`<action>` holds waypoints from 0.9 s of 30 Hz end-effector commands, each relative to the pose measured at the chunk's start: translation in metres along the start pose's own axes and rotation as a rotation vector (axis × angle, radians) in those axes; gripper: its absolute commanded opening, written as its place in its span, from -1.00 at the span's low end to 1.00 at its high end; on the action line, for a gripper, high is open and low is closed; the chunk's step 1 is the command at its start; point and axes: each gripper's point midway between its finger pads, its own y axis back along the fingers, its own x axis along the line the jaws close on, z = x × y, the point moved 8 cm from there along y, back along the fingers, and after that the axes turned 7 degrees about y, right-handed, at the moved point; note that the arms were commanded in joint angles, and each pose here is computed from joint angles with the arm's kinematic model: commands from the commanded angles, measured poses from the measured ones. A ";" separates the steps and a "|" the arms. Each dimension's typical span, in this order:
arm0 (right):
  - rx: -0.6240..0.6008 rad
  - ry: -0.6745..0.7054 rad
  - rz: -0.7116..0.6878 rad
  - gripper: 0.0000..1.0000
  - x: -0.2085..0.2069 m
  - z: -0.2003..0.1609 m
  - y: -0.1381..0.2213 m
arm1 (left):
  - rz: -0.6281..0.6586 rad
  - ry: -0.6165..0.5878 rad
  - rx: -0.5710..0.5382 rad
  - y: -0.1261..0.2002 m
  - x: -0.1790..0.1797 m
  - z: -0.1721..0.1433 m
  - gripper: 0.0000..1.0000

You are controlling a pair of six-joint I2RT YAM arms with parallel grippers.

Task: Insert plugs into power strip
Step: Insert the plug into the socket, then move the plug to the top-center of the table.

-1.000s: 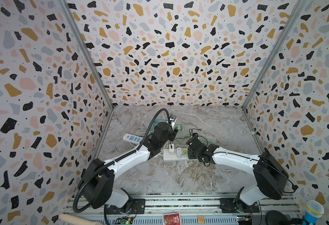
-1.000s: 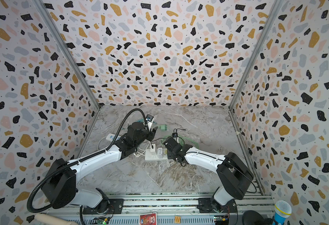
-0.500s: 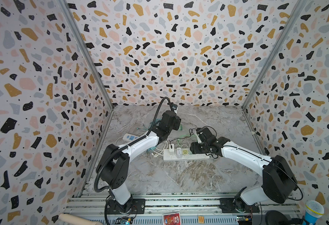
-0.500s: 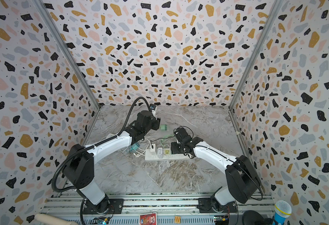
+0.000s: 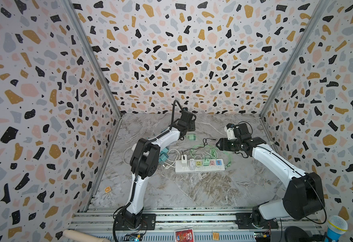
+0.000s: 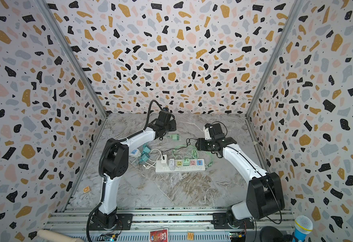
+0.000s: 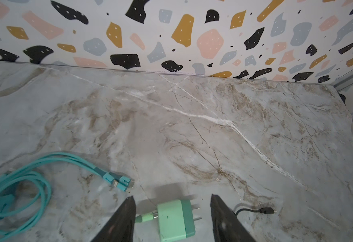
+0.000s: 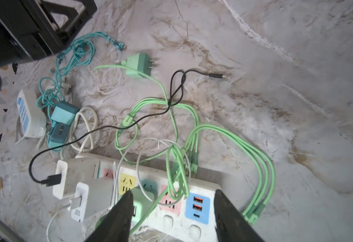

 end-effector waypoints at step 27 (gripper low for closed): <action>0.026 0.031 0.108 0.22 -0.028 -0.007 -0.005 | 0.015 0.288 0.208 -0.022 0.019 -0.055 -0.09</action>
